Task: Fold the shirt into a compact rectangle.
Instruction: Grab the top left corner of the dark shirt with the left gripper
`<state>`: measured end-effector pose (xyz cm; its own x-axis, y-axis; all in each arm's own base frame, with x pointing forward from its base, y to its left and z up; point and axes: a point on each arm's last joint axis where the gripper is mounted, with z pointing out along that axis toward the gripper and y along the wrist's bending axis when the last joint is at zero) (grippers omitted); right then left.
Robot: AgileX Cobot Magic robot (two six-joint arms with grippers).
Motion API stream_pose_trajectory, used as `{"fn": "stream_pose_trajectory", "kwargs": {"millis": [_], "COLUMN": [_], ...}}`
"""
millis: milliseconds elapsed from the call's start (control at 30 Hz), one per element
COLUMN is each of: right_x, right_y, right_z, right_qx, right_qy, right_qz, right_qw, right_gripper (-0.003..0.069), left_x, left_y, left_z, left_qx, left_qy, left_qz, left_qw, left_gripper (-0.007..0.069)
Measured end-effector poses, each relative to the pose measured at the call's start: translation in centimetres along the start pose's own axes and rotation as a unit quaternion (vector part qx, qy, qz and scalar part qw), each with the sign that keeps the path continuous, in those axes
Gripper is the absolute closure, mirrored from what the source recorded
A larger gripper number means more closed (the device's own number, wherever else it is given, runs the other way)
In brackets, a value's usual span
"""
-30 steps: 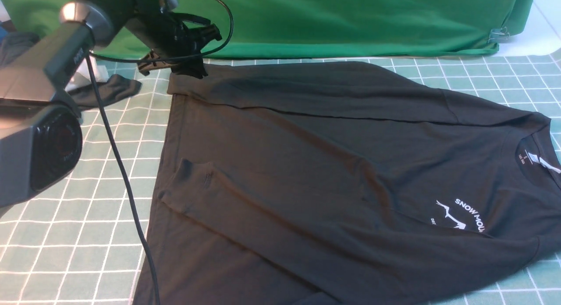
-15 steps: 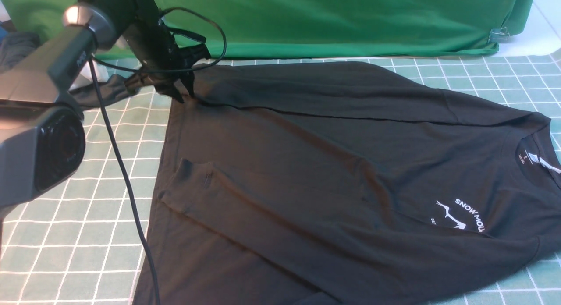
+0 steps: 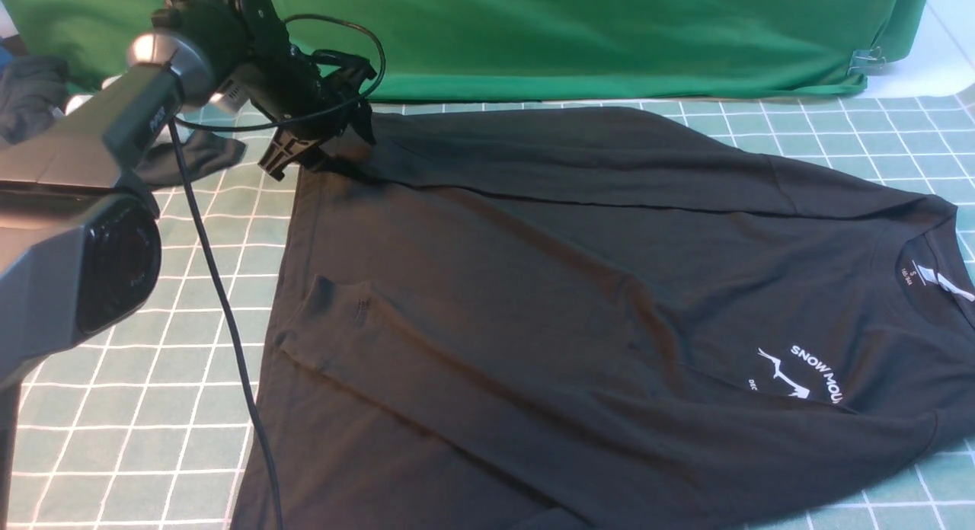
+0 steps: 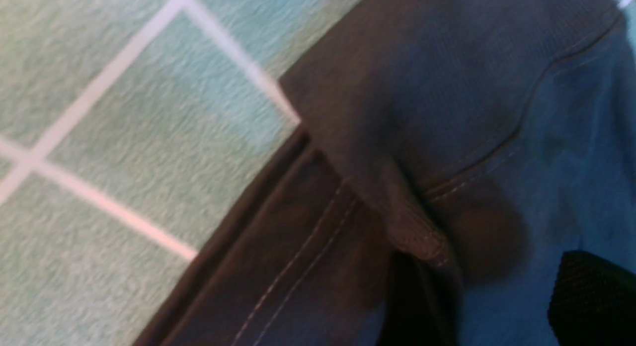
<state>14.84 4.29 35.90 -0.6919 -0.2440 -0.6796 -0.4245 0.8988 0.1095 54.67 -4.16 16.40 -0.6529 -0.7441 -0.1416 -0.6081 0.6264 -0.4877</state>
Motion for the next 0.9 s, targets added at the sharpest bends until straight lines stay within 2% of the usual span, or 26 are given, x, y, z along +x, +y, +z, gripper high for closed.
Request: {"fn": "stream_pose_trajectory", "kwargs": {"millis": [233,333,400,600,700,900], "right_x": [-0.1,-0.1,-0.1,-0.2,-0.2,-0.2], "right_y": [0.0,0.0,0.0,-0.1,-0.1,-0.1], "right_z": [0.0,0.0,0.0,0.0,0.0,0.0], "right_qx": [0.001,0.002,0.002,0.003,0.003,0.004], "right_qy": [-0.004,-0.006,-0.006,-0.009,-0.009,-0.011], "right_qz": [0.000,0.000,0.000,0.000,0.000,-0.003], "right_qw": [1.000,1.000,1.000,1.000,1.000,1.000], "right_gripper": [0.0423,0.0423,0.0423,0.0423,0.0423,0.0423], "left_x": [-0.2,-0.3,-0.3,-0.1,-0.1,-0.1], "left_y": [0.0,0.2,0.5,1.1,1.1,0.5], "left_z": [0.0,0.2,0.4,0.8,0.8,-0.6], "left_qx": [0.004,-0.007,-0.021,-0.044,-0.046,-0.042], "left_qy": [-0.011,-0.016,-0.017,-0.008,-0.006,-0.008], "left_qz": [-0.021,-0.027,-0.029,-0.017,0.010,0.044], "left_qw": [1.000,0.999,0.999,0.999,0.999,0.998], "left_gripper": [0.0274,0.0309,0.0351,0.0571,0.0610,0.0614]}}
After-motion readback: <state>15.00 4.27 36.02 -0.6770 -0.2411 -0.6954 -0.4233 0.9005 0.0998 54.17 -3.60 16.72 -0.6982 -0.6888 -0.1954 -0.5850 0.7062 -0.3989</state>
